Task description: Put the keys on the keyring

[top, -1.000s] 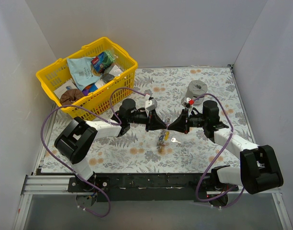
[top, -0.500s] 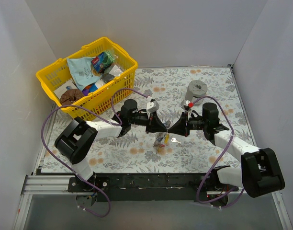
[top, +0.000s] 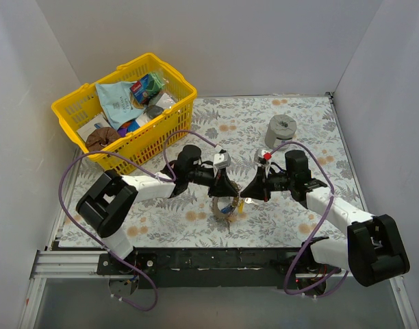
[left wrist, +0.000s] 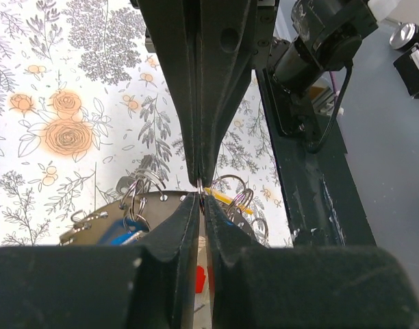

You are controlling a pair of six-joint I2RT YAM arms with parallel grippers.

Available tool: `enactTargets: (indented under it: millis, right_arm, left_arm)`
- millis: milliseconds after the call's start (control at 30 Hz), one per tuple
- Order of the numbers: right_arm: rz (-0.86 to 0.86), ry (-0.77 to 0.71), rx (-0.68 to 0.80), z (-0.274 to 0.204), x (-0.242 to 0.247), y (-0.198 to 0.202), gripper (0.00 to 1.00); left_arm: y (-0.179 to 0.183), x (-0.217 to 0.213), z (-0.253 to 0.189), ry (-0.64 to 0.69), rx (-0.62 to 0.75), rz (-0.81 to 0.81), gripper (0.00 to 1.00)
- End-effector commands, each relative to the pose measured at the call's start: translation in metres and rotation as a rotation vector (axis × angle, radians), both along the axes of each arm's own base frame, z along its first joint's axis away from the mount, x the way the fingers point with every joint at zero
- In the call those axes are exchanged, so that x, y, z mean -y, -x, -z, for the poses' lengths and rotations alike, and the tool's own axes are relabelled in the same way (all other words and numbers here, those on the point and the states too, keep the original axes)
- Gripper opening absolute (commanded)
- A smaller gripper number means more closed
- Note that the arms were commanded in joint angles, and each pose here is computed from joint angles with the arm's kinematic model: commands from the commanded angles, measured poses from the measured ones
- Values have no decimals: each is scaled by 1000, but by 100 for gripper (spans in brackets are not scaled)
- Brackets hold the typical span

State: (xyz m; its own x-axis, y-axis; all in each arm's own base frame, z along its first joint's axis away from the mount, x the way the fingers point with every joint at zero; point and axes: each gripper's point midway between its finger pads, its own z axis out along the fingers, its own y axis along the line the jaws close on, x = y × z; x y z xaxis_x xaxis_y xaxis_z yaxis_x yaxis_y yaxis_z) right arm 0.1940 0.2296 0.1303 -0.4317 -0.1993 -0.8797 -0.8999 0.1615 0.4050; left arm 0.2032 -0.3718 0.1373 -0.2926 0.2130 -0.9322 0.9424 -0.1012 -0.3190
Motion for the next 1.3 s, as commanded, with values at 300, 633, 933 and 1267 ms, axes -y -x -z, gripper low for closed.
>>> enactTargets:
  millis: [300, 633, 933, 1267]
  right_arm:
    - [17, 62, 57, -8, -4, -7, 1]
    - [27, 138, 71, -7, -6, -10, 1]
    - [24, 206, 105, -6, -10, -11, 1]
    - [36, 222, 123, -10, -10, -12, 1]
  left_arm:
    - [11, -2, -13, -9, 55, 35, 24]
    - [10, 9, -13, -27, 71, 55, 32]
    - [5, 15, -12, -50, 63, 53, 12]
    - [4, 20, -4, -101, 33, 61, 23]
